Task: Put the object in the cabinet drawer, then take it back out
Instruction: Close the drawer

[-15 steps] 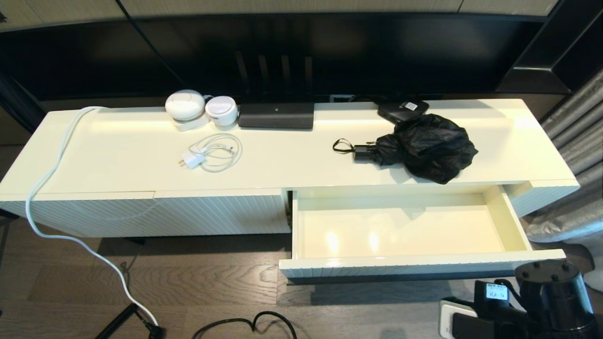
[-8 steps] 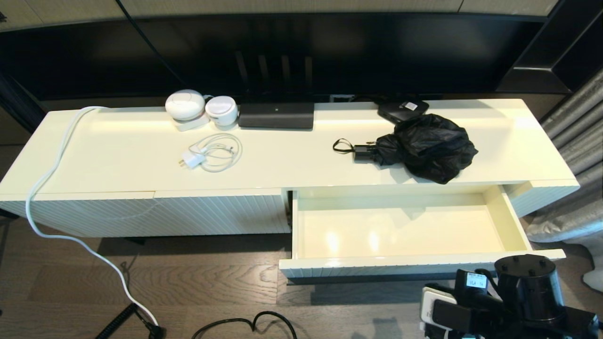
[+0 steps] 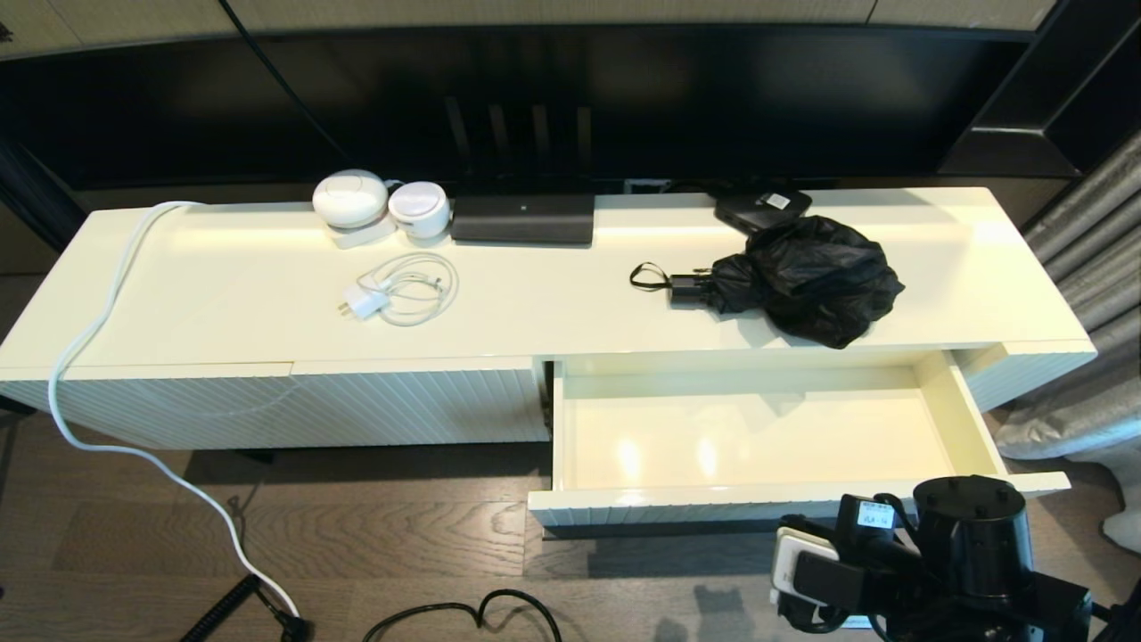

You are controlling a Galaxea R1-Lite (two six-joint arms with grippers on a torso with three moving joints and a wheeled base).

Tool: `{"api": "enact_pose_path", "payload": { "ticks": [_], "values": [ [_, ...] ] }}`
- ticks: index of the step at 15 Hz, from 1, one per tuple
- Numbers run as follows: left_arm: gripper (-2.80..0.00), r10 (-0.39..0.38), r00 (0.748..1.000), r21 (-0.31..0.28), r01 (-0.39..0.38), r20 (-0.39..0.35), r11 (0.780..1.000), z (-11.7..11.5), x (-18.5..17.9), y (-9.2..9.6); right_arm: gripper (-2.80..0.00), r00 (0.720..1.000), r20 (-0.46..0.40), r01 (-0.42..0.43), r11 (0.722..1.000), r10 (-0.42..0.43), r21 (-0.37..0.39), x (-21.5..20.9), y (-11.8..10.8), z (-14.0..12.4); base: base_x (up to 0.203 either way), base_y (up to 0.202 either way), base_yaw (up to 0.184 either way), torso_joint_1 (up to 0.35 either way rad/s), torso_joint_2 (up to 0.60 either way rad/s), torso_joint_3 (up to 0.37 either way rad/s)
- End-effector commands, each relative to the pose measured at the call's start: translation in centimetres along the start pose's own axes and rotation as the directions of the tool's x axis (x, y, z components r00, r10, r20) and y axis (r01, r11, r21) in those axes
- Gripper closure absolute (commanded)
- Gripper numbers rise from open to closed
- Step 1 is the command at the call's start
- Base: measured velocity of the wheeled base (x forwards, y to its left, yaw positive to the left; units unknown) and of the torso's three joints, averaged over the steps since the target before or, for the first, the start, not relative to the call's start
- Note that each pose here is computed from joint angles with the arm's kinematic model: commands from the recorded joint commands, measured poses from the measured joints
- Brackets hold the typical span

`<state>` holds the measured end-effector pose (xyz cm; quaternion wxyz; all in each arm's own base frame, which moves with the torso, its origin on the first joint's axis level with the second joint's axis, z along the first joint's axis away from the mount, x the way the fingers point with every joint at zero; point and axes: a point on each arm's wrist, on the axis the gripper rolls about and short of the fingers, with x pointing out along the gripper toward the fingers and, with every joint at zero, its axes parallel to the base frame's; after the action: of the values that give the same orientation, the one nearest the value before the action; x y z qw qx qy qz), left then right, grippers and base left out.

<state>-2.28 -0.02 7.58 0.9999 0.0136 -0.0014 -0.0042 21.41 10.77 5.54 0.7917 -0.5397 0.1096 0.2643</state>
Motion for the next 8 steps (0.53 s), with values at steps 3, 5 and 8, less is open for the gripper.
{"api": "enact_pose_path", "payload": {
  "ticks": [3,5,8],
  "values": [
    [0.0,0.001,1.0,0.0,-0.001,-0.003,1.0,0.0,0.0,0.0,0.0,1.0,-0.017,0.022,1.0,-0.022,-0.005,0.9,-0.4,-0.5,0.0,0.0,0.0,0.0,0.0,0.0],
    [0.0,0.0,1.0,0.0,0.0,-0.003,1.0,0.0,0.0,0.0,0.0,0.999,-0.016,0.033,0.999,-0.033,-0.003,1.4,-0.8,-0.8,0.0,0.0,0.0,0.0,0.0,0.0],
    [0.0,0.0,1.0,0.0,0.0,-0.003,1.0,0.0,0.0,0.0,0.0,0.999,0.0,0.048,0.999,-0.048,-0.01,1.9,-1.4,-1.1,0.0,0.0,0.0,0.0,0.0,0.0]
  ]
}}
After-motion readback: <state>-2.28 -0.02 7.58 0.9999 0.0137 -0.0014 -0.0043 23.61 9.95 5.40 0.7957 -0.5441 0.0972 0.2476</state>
